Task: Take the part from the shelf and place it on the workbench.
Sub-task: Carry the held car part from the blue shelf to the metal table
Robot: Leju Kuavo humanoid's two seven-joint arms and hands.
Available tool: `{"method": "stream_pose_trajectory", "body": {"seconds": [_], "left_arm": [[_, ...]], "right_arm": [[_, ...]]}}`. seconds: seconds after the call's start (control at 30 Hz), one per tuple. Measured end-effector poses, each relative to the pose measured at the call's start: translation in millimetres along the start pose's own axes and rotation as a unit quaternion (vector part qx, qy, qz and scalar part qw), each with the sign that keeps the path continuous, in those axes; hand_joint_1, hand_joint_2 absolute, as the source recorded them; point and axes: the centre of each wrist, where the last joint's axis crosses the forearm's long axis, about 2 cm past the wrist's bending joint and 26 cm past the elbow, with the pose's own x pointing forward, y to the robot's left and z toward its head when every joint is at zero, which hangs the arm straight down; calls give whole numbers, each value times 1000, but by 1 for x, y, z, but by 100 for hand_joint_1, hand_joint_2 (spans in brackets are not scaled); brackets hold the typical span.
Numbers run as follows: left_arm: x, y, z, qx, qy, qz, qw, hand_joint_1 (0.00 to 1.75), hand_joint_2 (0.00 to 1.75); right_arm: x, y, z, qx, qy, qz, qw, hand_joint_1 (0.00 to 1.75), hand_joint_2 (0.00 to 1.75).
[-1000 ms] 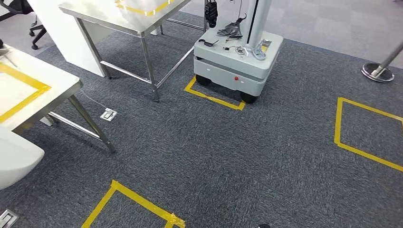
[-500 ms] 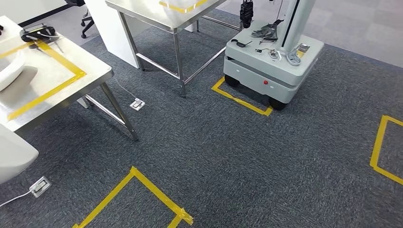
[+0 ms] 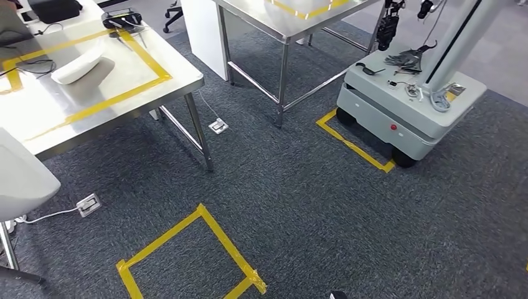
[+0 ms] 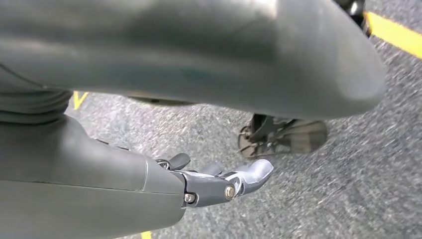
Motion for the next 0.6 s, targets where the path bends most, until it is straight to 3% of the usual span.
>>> {"method": "stream_pose_trajectory", "body": {"seconds": [0.23, 0.6], "left_arm": [[-14, -14, -7, -2, -5, -5, 1000, 175, 175], [-25, -29, 8, 3, -6, 6, 1000, 175, 175]], "right_arm": [[2, -6, 0, -13, 27, 8, 1000, 0, 0], [-4, -9, 1, -17, 22, -2, 1000, 0, 0]]}}
